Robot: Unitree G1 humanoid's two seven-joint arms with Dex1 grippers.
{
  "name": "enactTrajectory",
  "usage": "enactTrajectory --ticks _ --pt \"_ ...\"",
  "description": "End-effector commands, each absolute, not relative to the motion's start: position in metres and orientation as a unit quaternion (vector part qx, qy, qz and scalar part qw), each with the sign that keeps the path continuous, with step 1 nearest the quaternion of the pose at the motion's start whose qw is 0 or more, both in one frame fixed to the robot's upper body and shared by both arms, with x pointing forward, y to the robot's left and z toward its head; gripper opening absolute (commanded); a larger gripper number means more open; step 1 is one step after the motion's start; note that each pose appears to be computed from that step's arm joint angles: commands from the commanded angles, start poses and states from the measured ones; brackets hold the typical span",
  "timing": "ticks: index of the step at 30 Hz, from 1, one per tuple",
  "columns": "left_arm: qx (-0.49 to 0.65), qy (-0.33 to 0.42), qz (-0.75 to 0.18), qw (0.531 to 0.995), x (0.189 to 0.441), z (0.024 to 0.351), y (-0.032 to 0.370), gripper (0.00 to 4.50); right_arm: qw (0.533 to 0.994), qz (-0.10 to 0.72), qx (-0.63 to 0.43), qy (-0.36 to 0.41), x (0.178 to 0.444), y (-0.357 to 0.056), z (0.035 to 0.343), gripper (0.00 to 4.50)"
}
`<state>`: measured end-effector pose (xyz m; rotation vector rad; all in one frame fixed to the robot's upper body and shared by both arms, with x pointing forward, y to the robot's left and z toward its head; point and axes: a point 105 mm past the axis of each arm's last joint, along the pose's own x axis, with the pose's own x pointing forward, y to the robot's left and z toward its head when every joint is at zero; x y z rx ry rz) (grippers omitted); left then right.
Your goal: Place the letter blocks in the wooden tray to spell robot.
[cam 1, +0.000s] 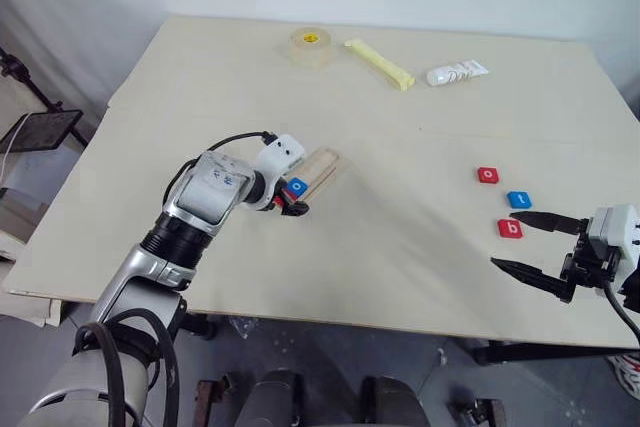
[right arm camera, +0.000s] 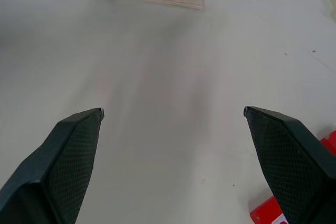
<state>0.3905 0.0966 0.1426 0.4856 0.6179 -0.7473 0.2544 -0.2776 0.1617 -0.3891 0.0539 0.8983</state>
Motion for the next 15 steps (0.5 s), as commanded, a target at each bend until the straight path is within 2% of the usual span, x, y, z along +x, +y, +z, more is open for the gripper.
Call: enactTrajectory --ticks 1,2,7,15 --pt "0.251 0.306 -0.350 0.849 0.3906 0.1362 0.0953 4.50 0.881 0.424 -0.208 0.012 0.2535 -0.2797 0.1762 4.48" --pt "0.256 0.307 -0.348 0.848 0.3907 0.1352 0.0955 4.50 0.882 0.424 -0.208 0.012 0.2537 -0.2796 0.1762 4.48" --pt "0.265 0.313 -0.327 0.851 0.3937 0.1290 0.0982 3.42 0.883 0.421 -0.209 0.012 0.2550 -0.2797 0.1768 4.50" --pt "0.268 0.304 -0.342 0.848 0.3922 0.1293 0.0931 3.40 0.884 0.418 -0.211 0.013 0.2584 -0.2794 0.1786 4.50"
